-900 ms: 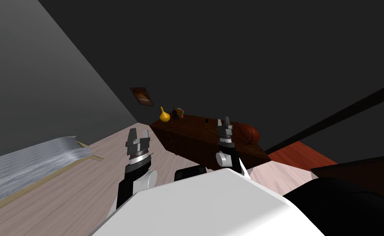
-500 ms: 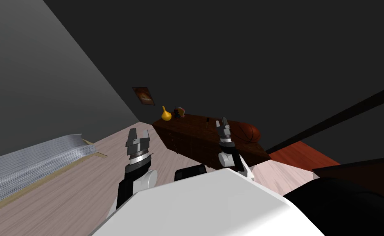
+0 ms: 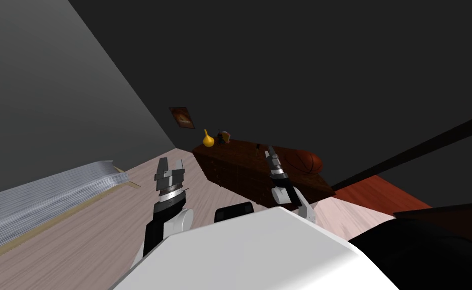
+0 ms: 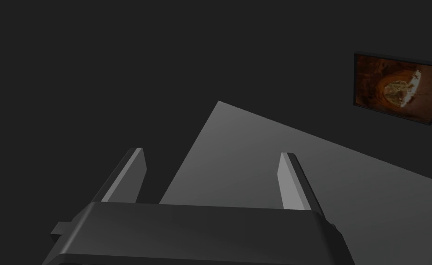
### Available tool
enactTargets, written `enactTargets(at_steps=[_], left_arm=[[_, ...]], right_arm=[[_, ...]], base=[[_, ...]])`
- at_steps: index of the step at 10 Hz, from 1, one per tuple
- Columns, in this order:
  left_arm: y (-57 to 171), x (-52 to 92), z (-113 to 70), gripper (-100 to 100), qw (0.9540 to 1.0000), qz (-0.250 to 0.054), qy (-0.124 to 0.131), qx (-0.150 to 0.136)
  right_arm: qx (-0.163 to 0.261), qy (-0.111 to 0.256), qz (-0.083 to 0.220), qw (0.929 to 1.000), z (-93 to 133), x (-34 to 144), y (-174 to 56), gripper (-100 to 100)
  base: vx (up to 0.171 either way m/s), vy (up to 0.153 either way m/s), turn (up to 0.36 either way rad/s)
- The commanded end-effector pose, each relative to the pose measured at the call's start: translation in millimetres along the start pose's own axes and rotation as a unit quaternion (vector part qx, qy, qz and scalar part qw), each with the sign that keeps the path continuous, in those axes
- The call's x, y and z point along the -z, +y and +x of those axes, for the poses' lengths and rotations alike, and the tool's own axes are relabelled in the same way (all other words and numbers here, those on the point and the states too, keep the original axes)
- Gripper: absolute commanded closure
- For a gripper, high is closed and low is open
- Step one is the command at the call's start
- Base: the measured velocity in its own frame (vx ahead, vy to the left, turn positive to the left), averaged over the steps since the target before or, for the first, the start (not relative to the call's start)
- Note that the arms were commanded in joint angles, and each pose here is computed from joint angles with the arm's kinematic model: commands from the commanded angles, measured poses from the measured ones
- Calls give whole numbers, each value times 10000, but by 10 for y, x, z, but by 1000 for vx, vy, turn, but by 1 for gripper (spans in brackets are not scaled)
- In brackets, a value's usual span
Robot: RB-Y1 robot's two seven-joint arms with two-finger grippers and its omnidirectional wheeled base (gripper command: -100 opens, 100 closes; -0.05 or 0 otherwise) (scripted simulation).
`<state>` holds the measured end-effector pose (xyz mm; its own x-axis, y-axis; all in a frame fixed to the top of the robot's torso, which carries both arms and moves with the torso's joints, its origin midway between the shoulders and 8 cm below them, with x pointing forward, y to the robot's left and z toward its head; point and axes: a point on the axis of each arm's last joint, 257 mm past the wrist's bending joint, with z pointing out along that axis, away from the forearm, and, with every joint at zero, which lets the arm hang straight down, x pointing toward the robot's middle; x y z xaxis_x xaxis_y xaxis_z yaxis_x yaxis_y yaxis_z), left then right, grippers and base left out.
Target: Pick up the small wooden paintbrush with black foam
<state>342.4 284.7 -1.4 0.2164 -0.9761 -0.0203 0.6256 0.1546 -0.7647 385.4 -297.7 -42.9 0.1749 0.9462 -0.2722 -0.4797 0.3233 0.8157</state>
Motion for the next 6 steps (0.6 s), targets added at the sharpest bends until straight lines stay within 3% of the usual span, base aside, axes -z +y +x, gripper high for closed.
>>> enactTargets(at_steps=[1, 6], left_arm=[[0, 0, 0, 0, 10000, 0, 0, 0], [0, 0, 0, 0, 10000, 0, 0, 0]], right_arm=[[261, 70, 294, 9992, -16, 11, -219, -100], [1040, 202, 1167, 9875, -155, 97, -856, -100]], base=[[-46, 57, 84], [-43, 56, 78]])
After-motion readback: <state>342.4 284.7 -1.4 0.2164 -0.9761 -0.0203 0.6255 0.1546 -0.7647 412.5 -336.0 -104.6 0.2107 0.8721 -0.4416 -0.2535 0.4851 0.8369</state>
